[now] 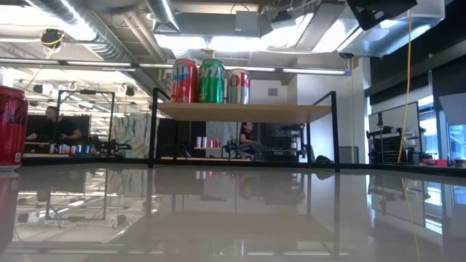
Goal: Place canned beverage on shelf
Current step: Put the silver soda can aligned with the other silver soda can on the shelf
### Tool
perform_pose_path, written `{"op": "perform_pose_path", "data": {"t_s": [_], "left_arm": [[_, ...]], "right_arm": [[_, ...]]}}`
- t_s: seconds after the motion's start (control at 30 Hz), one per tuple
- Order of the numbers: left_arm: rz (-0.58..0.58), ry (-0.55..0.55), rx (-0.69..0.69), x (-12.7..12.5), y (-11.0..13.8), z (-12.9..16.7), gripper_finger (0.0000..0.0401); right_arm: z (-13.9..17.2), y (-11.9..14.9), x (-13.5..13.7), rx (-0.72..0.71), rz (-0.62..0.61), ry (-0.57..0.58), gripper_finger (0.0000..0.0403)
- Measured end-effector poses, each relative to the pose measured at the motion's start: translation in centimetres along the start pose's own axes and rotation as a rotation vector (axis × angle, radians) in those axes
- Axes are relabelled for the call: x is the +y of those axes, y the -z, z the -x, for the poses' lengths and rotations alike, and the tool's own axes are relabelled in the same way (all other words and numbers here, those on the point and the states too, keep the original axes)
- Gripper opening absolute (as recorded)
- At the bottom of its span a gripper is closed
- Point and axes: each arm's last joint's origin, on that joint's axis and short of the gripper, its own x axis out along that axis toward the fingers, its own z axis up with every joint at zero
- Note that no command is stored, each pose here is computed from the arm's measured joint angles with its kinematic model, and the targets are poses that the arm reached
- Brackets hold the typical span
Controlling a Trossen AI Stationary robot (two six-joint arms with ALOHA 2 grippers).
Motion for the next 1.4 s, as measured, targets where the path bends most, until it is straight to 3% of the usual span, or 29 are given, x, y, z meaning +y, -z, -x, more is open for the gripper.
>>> {"op": "perform_pose_path", "data": {"t_s": [0.37,0.6,0.83,1.17,1.27,1.4], "left_arm": [[-0.151,-0.060,-0.049,7.3,-6.4,2.2,0.0285],[-0.138,-0.187,-0.009,14.0,-8.6,4.5,0.0285],[-0.133,-0.228,0.008,18.9,-10.3,5.5,0.0285],[-0.275,-0.259,0.055,19.3,-15.3,1.6,0.0286],[-0.318,-0.337,0.066,19.9,-15.9,0.9,0.0286],[-0.372,-0.410,-0.054,19.6,-17.1,0.9,0.0286]], "right_arm": [[1.3,0.2,-0.5,0.039,0.005,0.069,0.0140],[1.2,0.0,-1.6,0.014,0.004,0.223,0.0140],[0.8,-0.2,-4.8,0.030,-0.038,0.320,0.0140],[0.7,-0.3,-9.3,0.060,-0.060,0.415,0.0140],[0.7,-0.3,-10.0,0.068,-0.072,0.414,0.0140],[0.7,-0.2,-10.5,0.076,-0.082,0.421,0.0140]]}}
